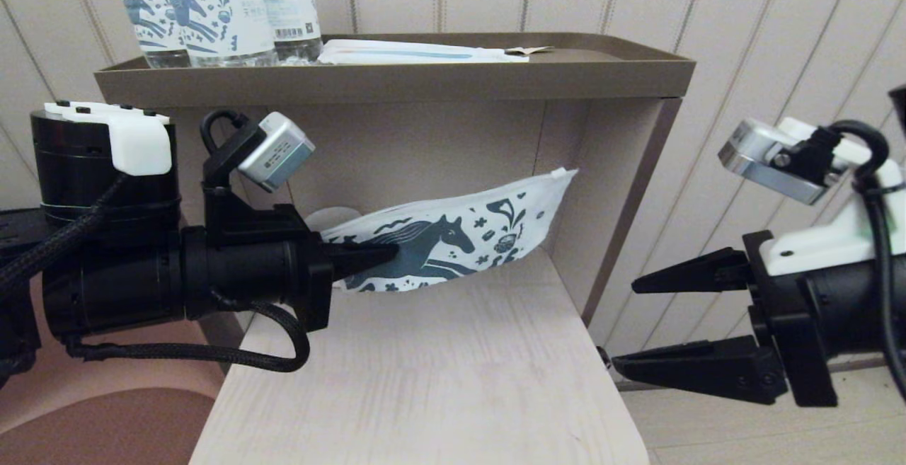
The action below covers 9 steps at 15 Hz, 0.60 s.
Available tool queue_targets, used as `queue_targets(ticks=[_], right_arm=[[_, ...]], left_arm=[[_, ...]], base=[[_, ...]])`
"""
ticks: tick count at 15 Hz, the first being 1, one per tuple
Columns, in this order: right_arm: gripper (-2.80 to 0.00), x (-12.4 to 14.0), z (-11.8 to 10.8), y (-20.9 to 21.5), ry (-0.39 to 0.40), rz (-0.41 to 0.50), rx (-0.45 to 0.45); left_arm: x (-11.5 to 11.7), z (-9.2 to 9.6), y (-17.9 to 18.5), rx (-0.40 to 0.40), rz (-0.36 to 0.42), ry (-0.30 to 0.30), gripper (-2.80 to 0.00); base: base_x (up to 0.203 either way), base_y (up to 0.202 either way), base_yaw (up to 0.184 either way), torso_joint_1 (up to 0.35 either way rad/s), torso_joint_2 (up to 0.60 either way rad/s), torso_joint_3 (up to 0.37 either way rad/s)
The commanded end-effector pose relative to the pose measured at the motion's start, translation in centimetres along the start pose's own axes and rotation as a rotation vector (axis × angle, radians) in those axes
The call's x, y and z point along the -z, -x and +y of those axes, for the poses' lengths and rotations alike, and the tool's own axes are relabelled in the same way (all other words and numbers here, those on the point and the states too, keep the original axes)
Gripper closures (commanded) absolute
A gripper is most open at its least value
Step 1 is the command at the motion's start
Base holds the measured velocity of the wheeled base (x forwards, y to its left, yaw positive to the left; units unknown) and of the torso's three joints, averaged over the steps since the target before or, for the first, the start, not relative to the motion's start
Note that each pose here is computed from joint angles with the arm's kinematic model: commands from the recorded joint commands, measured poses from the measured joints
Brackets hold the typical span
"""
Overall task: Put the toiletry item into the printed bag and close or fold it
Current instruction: Hand it to the other hand
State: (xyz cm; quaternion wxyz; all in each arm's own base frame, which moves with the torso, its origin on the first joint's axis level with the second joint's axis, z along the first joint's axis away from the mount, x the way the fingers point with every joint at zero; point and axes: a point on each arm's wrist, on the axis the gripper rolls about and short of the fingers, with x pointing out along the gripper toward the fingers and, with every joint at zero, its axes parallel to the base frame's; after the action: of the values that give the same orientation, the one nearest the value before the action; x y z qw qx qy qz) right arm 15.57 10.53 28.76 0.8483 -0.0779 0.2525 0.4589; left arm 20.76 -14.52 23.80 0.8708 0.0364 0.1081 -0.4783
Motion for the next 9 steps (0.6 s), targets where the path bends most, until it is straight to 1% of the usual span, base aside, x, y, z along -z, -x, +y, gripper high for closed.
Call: queue_targets(ticks=[1, 2, 4, 6, 9], right_arm=[[-2.80, 0.5, 0.0, -0.2, -0.003, 0.010, -0.005], [-2.80, 0.4, -0.1, -0.5, 0.007, -0.012, -0.001], [-2.80, 0.7, -0.4, -1.1, 0.014, -0.023, 0.001], [-2.80, 0.5, -0.3, -0.9, 0.013, -0.027, 0.000], [-2.80, 0.8, -0.4, -0.9, 0.013, -0.027, 0.013]], left_arm=[[0.2, -0.1, 0.1, 0.003, 0.003, 0.000, 0.00], [0.3, -0.1, 0.0, 0.004, 0.008, 0.001, 0.00], [0.5, -0.2, 0.1, 0.017, 0.015, 0.005, 0.00], [0.3, -0.5, 0.8, 0.050, 0.001, 0.000, 0.00], [0.0, -0.8, 1.3, 0.054, -0.015, -0.008, 0.00]], base=[[0.000, 0.000, 0.000, 0.000, 0.00, 0.000], [0.000, 0.000, 0.000, 0.000, 0.00, 0.000], [0.000, 0.000, 0.000, 0.000, 0.00, 0.000], [0.000, 0.000, 0.000, 0.000, 0.00, 0.000], [0.000, 0.000, 0.000, 0.000, 0.00, 0.000]])
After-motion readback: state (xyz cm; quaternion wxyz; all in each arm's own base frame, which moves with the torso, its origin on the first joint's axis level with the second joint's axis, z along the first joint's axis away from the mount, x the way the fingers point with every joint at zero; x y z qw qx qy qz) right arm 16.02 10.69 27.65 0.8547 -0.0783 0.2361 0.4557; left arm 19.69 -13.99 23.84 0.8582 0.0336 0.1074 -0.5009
